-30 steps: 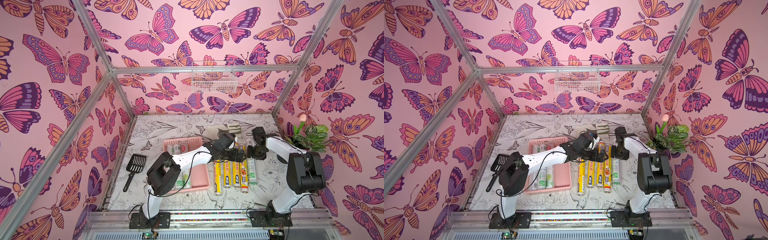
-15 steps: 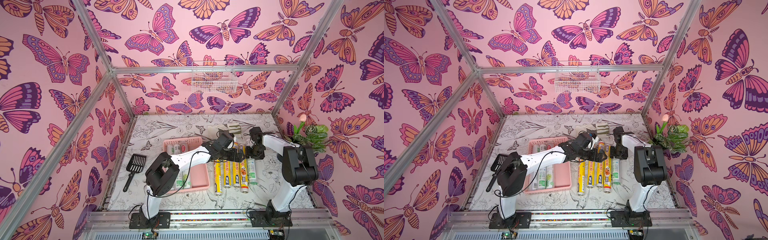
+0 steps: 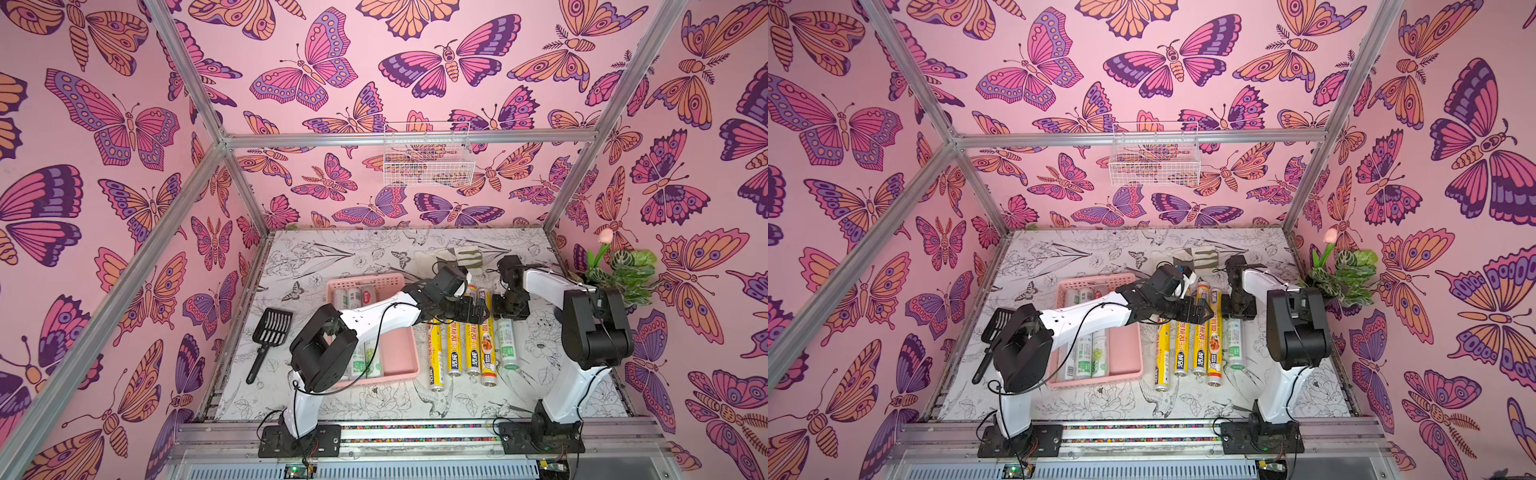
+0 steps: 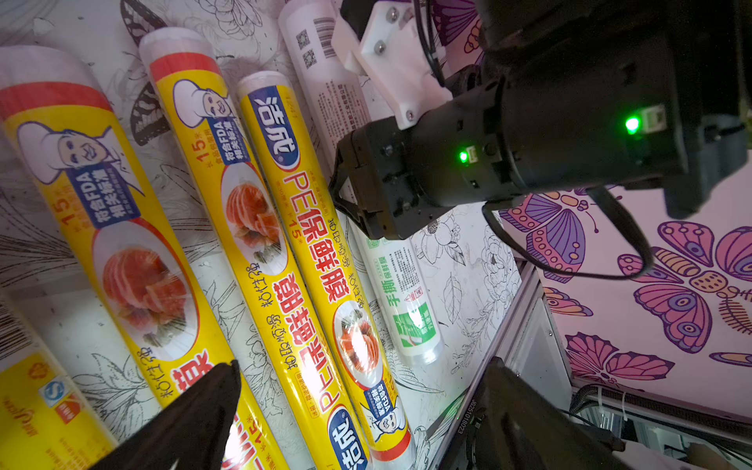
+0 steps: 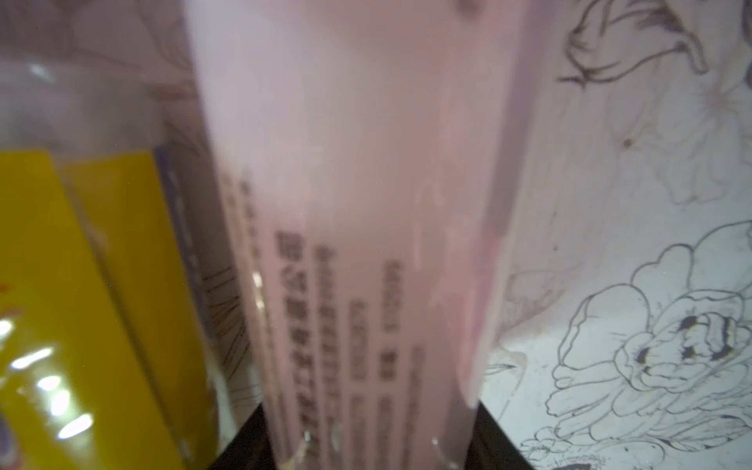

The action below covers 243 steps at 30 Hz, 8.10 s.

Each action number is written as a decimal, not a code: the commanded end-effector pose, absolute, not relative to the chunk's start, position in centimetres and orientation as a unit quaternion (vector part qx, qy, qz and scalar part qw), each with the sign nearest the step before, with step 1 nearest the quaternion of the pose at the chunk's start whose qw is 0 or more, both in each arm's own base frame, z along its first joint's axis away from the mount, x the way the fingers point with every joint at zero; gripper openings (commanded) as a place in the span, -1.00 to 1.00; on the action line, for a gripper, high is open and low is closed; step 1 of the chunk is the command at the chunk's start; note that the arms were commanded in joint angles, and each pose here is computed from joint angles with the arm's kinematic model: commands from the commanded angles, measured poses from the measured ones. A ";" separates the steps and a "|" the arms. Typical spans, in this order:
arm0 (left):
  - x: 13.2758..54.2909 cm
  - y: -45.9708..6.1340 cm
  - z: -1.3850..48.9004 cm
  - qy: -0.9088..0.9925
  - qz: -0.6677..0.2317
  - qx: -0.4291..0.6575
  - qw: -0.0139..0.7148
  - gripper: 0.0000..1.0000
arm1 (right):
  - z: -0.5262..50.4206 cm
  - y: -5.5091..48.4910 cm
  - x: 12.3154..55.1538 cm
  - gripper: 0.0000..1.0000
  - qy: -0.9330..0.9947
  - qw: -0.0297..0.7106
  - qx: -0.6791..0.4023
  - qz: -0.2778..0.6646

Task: Put the plastic wrap into the basket
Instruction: Pick up the plastic wrap from the center of the board, then place the plastic wrap in the basket, then pick up the plastic wrap from the center of the board, then place the plastic wrap in the basket.

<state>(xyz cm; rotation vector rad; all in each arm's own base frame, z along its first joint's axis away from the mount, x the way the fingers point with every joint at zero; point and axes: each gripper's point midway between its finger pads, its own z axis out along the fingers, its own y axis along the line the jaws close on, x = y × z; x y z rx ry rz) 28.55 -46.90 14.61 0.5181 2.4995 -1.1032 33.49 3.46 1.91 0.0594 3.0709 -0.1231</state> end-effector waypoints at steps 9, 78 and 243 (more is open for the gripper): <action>28.8 -45.5 16.7 0.881 -0.385 0.180 0.207 1.00 | 10.9 2.4 32.6 -0.21 0.987 0.142 0.069 -0.040; 27.6 -16.0 20.4 0.854 -0.201 -0.112 0.467 1.00 | 9.0 42.0 27.4 -0.23 0.955 0.070 -0.122 0.262; 27.3 -15.3 20.4 0.837 -0.220 -0.135 0.483 1.00 | 11.8 37.7 27.8 -0.30 0.958 0.188 -0.131 0.170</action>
